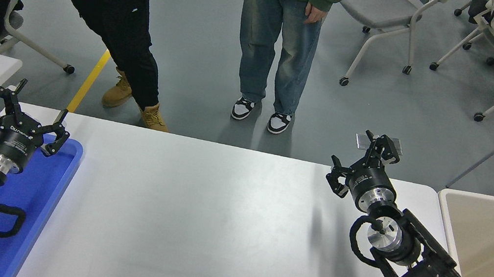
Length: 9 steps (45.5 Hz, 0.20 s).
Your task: Clean the table surface
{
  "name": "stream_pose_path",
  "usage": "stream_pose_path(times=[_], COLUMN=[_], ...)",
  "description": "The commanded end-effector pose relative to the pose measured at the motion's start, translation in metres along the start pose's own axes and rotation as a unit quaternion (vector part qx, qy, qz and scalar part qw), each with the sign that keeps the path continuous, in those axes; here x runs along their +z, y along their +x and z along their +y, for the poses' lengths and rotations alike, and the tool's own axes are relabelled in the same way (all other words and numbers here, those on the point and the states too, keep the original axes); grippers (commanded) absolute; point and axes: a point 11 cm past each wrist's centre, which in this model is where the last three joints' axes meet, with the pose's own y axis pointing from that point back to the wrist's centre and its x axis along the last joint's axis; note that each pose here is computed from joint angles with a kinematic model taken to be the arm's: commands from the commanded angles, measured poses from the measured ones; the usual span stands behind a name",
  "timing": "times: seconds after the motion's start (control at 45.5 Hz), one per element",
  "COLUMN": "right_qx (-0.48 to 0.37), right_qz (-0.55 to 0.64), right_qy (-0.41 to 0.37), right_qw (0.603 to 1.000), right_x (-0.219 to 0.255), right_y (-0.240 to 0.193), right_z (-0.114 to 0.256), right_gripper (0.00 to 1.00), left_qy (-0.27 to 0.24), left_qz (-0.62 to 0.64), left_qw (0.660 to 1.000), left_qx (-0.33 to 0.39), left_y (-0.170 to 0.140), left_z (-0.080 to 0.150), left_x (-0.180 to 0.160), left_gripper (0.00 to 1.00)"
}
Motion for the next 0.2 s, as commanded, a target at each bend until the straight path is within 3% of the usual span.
stream_pose_path(times=[0.0,0.176], right_qx=[-0.005,-0.006], right_qz=[0.017,0.018], right_qy=[0.006,0.005], right_qw=[1.000,1.000], right_x=[0.0123,0.0129], right_y=[0.0017,0.0014], right_z=[0.0055,0.0056], right_gripper=[1.00,1.00], left_qy=[0.000,0.000], left_qz=[-0.001,0.000], left_qw=[1.000,1.000], left_qx=[0.001,0.000], left_y=[0.0005,-0.0001], left_z=[0.0002,0.0000], left_x=[0.0002,0.0000], left_gripper=[1.00,1.00])
